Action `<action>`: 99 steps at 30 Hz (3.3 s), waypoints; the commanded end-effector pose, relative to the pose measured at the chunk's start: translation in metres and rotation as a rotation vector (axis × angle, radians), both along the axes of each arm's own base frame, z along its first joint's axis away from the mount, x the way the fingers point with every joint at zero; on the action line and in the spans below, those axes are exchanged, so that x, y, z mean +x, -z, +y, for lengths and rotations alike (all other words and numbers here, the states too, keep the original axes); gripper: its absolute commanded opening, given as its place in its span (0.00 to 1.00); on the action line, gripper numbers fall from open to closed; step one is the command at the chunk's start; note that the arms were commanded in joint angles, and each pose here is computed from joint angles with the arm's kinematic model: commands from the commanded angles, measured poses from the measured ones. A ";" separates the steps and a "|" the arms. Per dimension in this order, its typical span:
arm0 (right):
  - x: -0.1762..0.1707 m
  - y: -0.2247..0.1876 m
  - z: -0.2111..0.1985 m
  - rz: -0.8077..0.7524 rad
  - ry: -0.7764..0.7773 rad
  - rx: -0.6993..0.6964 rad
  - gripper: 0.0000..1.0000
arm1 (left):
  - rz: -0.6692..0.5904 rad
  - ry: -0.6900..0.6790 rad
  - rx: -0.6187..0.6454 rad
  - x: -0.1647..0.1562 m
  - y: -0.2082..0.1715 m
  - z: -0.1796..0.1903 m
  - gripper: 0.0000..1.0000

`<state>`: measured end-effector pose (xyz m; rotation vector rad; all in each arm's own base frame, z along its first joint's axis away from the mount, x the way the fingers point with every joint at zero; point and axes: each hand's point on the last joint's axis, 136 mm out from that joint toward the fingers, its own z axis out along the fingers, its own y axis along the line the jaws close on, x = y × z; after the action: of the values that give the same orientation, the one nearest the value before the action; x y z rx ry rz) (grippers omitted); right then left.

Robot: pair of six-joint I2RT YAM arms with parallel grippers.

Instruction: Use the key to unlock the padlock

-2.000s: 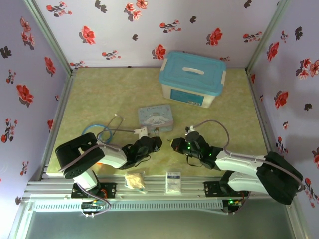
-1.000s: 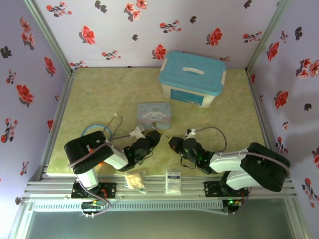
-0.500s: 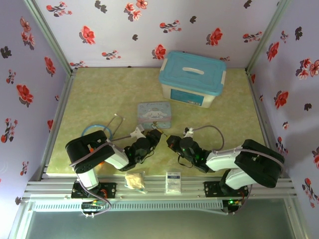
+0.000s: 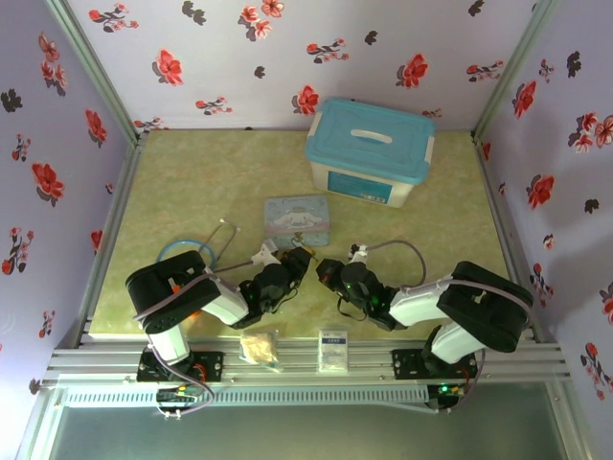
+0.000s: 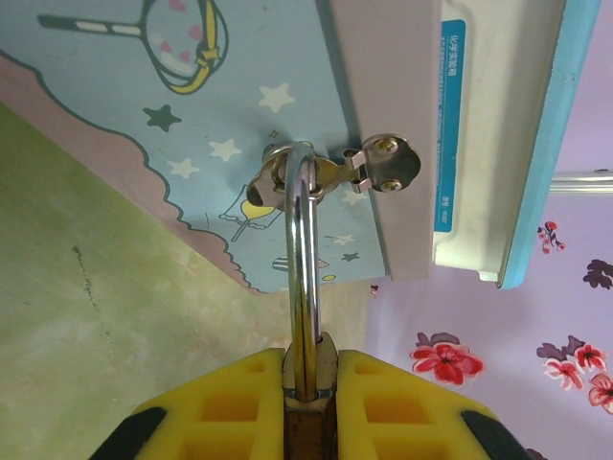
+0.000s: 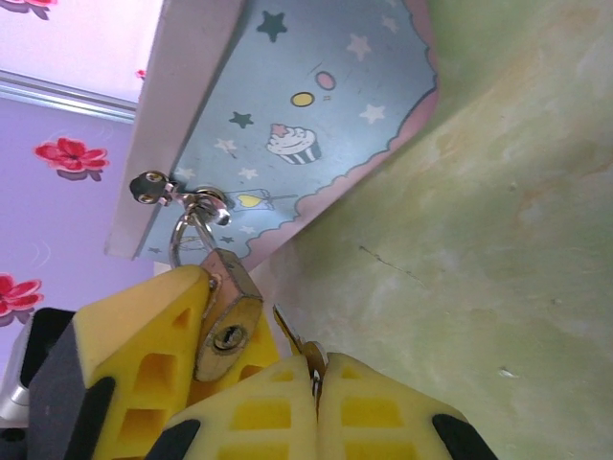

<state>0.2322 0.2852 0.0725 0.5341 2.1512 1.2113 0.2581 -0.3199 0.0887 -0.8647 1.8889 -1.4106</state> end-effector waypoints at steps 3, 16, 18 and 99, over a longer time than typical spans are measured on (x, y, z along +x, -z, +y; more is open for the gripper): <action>0.002 -0.011 0.008 -0.031 -0.005 0.042 0.00 | -0.047 -0.013 -0.072 0.005 -0.020 -0.006 0.00; -0.004 0.004 -0.003 -0.004 0.063 0.054 0.00 | -0.057 -0.020 -0.046 0.006 -0.018 -0.006 0.00; -0.006 0.003 -0.003 -0.007 0.060 0.055 0.00 | -0.056 -0.021 -0.046 0.006 -0.017 -0.005 0.00; 0.016 -0.055 0.013 -0.106 -0.268 0.301 0.00 | -0.077 0.130 -0.125 -0.003 -0.037 -0.040 0.00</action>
<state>0.2414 0.2849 0.0824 0.3905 2.1952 1.5388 0.2707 -0.3226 0.0883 -0.8713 1.8592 -1.4079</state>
